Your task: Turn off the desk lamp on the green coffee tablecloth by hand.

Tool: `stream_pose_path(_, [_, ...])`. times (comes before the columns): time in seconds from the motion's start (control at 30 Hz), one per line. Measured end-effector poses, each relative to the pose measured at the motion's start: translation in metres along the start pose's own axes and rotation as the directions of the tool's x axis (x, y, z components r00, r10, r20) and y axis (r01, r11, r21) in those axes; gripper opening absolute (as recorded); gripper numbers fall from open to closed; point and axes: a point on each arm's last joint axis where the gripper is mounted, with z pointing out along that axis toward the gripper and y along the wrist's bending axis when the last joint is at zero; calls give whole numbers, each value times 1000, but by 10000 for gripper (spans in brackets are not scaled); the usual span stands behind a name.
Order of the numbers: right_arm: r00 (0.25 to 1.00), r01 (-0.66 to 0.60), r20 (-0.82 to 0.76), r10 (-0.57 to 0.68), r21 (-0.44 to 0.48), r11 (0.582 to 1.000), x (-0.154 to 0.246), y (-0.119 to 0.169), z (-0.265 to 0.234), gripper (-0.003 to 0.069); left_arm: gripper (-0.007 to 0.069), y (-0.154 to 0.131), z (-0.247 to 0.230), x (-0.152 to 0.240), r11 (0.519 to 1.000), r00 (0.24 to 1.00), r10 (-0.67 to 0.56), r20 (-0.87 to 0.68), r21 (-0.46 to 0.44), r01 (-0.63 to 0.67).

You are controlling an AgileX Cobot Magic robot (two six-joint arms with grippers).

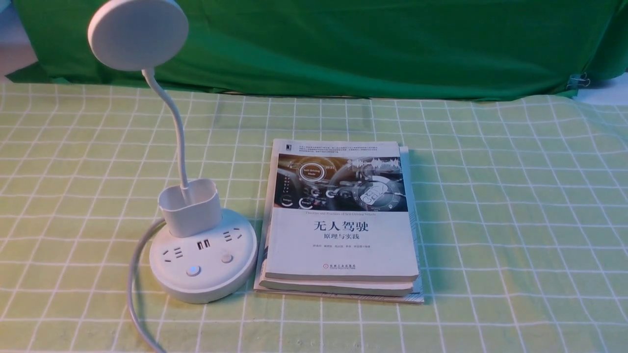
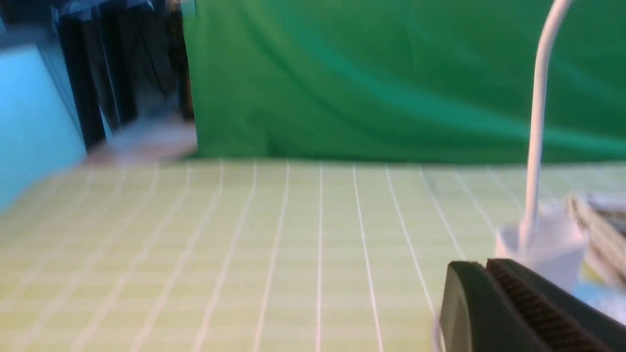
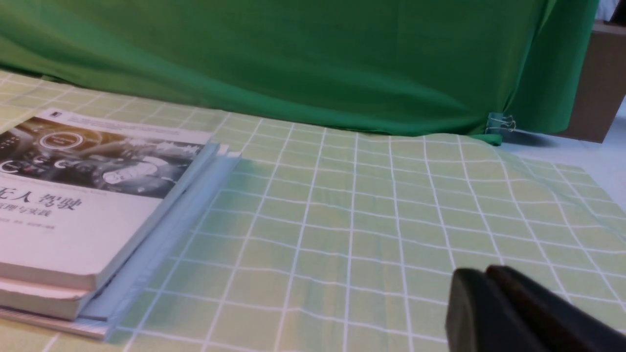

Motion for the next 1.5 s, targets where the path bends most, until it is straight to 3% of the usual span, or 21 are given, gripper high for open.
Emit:
stream_pose_path(0.13, [1000,0,-2,0,0,1000,0,0,0,29,7,-2,-1,8,1000,996,-17,-83,19,18])
stream_pose_path(1.5, [1000,0,-1,0,0,1000,0,0,0,29,7,-2,-1,8,1000,997,-20,-81,19,21])
